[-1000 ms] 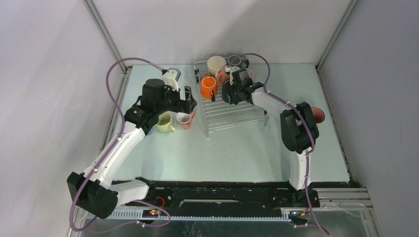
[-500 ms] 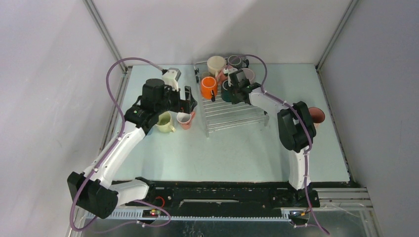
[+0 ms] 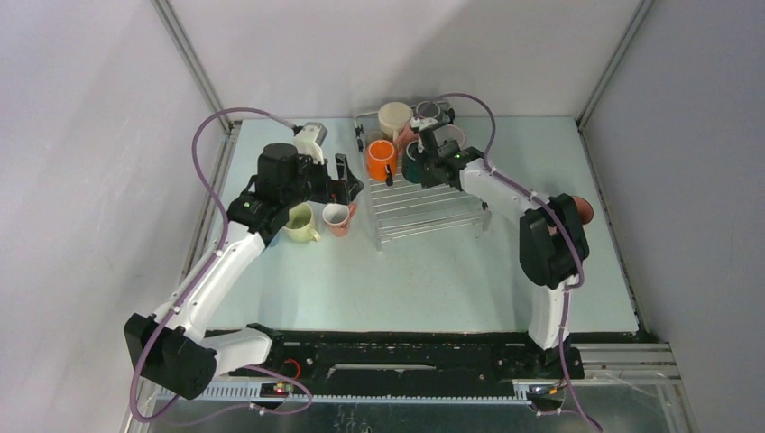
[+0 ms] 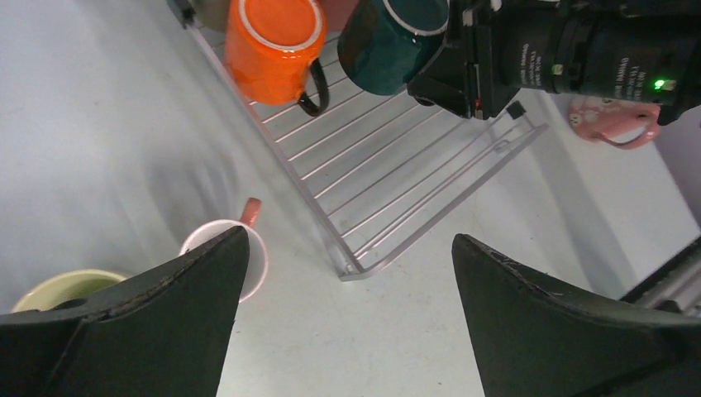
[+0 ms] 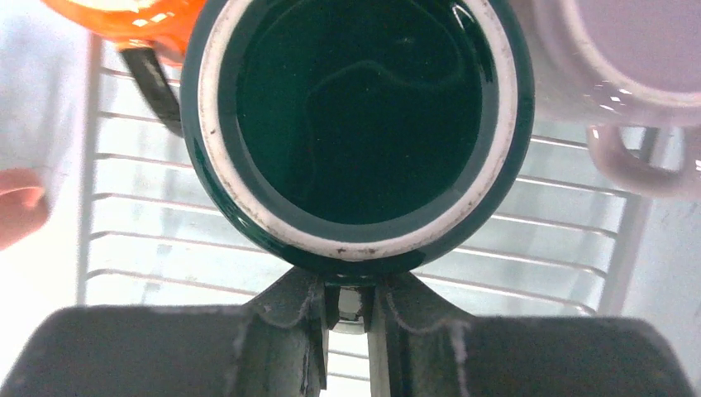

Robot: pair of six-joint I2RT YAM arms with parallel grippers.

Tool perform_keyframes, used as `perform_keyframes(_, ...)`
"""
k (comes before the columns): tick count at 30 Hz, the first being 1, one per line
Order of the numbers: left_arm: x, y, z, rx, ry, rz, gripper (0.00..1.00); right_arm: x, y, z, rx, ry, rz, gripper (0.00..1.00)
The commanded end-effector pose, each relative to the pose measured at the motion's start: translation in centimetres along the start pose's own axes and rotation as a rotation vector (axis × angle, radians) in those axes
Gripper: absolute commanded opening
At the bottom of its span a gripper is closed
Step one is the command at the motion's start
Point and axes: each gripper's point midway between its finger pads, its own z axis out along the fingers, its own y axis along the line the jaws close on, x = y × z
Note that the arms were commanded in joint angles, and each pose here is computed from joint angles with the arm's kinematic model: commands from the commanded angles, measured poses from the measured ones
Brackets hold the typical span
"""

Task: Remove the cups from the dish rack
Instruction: Unload the cup from the dish rack, then place the cup at the center of the board.

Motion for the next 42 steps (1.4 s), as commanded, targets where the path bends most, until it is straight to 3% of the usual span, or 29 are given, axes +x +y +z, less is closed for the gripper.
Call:
perform_keyframes(1,-0.8,-1.9,0.0,0.096,-0.035,-0.091,1.0,-6.9,0.7,-7.0,-0.04,-0.217,0.094,0.0)
perform_keyframes(8,-2.8,-4.7,-0.6,0.303,-0.097,-0.343,1.0,-7.8,2.1,-12.5,-0.158,-0.26,0.179,0.0)
perform_keyframes(21,-6.6,-8.7,-1.6,0.656,-0.193,-0.699,1.0,-9.0,8.3,-21.9,-0.59,-0.32,0.332,0.0)
perform_keyframes(42,-7.8,-9.6,-1.8,0.782,-0.208,-0.836,0.9,-8.9,11.7,-26.2,-0.896,-0.325,0.443,0.0)
